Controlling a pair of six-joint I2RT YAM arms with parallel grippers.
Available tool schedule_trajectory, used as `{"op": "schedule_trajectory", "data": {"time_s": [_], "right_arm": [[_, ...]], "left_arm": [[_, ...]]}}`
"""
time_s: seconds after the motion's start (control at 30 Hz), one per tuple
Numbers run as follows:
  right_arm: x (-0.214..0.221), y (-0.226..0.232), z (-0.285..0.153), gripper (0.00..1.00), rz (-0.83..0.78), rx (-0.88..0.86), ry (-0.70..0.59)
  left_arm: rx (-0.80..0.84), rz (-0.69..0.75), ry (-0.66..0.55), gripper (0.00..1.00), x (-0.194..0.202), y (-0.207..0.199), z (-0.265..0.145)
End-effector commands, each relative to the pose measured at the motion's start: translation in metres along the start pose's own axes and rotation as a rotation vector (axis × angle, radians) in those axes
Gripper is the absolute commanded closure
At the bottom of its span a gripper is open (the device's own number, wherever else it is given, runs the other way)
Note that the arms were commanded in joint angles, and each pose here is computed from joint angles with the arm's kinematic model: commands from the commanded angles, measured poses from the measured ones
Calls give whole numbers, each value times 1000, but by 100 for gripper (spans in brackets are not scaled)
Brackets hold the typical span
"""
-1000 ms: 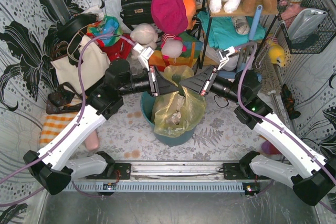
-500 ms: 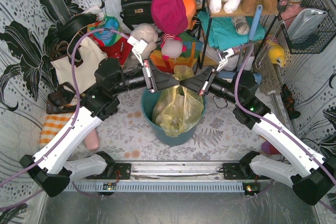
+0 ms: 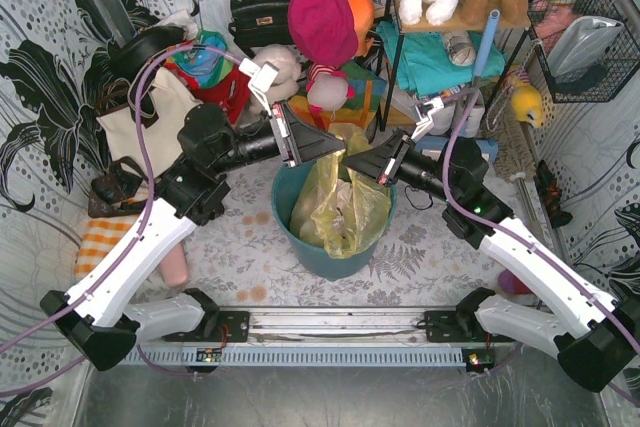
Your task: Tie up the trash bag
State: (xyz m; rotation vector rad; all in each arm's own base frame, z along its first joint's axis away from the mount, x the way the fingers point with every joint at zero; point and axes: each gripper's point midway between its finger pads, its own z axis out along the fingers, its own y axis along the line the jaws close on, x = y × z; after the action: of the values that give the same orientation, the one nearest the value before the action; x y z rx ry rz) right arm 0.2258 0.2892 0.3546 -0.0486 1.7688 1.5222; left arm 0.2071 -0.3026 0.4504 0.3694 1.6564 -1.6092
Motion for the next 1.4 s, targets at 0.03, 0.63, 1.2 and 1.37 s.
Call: {"op": "schedule_trajectory", "data": {"time_s": [0.03,0.63,1.2,1.37], "right_arm": [[-6,11,-5,100,-50,-36,-42],[-88,76,-16,100,-254,-120,-343],[-58,124,-50,83,-364,-406,-289],[-50,112,-43,59,-352,-365,-233]], "left_arm": [[-69,72,-119,100,-21,-1,-14],[-461,226,-379,100,-84,37,-51],[-55,402,-404,84,-44,-49,-89],[-108,362,-318,50,-28,-34,-88]]}}
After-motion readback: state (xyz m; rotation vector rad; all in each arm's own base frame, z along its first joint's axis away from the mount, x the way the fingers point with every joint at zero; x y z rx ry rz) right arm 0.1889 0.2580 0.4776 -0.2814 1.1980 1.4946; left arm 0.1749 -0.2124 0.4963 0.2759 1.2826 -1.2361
